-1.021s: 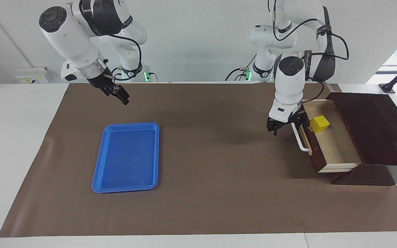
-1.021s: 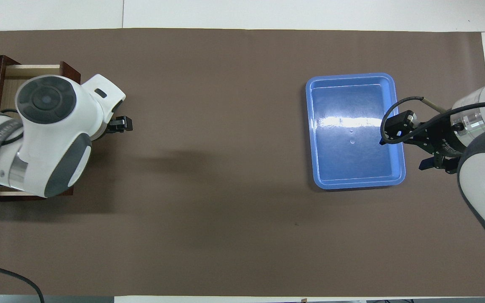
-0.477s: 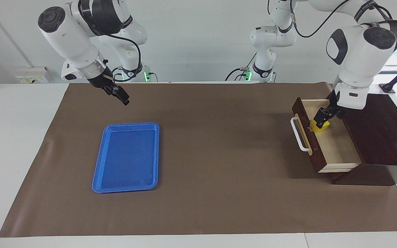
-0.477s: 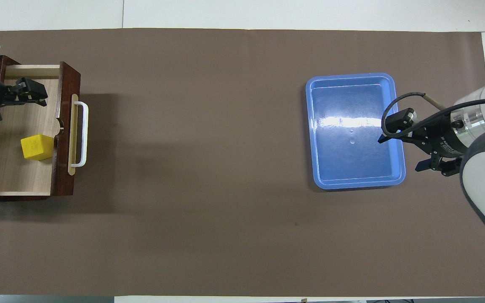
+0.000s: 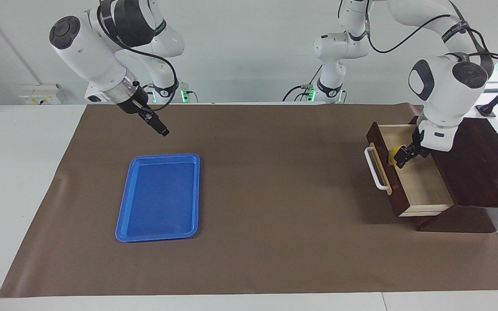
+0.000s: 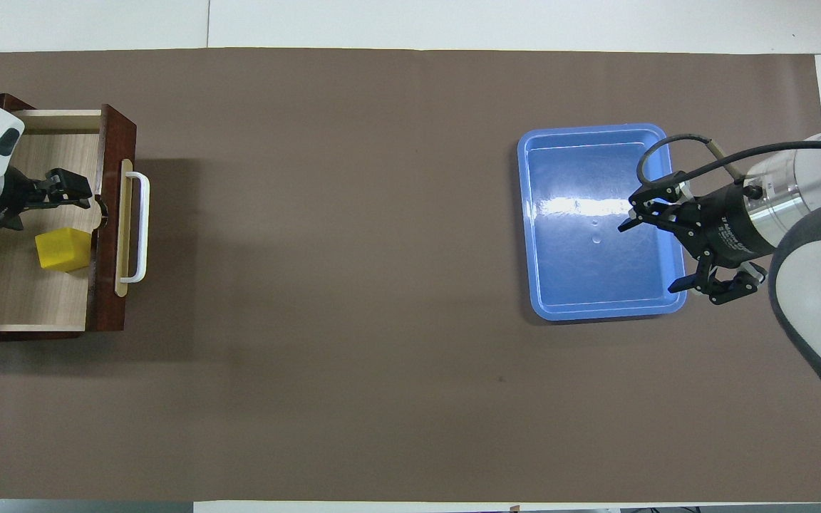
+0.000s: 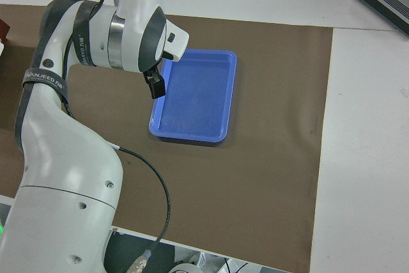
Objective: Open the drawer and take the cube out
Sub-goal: 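Reach the left gripper into the drawer toward the yellow cube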
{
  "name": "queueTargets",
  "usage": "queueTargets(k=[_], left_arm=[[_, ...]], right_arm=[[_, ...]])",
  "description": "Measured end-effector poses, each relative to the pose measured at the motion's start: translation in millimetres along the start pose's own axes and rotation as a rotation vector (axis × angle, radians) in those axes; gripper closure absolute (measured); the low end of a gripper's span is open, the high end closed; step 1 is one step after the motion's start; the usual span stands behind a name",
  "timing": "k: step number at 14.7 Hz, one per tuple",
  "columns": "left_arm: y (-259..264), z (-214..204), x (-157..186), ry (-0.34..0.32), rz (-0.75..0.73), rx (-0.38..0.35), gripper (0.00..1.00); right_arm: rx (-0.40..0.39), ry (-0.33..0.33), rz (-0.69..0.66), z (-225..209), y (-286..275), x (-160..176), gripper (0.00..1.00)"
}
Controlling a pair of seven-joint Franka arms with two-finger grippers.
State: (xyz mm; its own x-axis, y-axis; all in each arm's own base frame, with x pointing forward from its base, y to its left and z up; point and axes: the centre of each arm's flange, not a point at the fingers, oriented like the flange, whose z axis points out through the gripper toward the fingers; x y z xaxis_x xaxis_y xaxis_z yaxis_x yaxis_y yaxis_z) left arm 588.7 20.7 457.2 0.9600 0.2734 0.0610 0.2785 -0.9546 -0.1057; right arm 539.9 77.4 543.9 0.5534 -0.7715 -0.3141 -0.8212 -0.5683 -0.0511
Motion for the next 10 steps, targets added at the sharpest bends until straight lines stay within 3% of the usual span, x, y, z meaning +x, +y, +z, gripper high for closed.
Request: queueTargets(k=[7,10], left_arm=[[-13,18,-9,-0.017,-0.02,0.003,0.0],[-15,11,-11,-0.009,-0.037,0.0,0.3]], right_arm=[[0.025,-0.108,0.218,37,-35,-23,0.0],[0.045,-0.15,0.32,50,-50,-34,0.0]])
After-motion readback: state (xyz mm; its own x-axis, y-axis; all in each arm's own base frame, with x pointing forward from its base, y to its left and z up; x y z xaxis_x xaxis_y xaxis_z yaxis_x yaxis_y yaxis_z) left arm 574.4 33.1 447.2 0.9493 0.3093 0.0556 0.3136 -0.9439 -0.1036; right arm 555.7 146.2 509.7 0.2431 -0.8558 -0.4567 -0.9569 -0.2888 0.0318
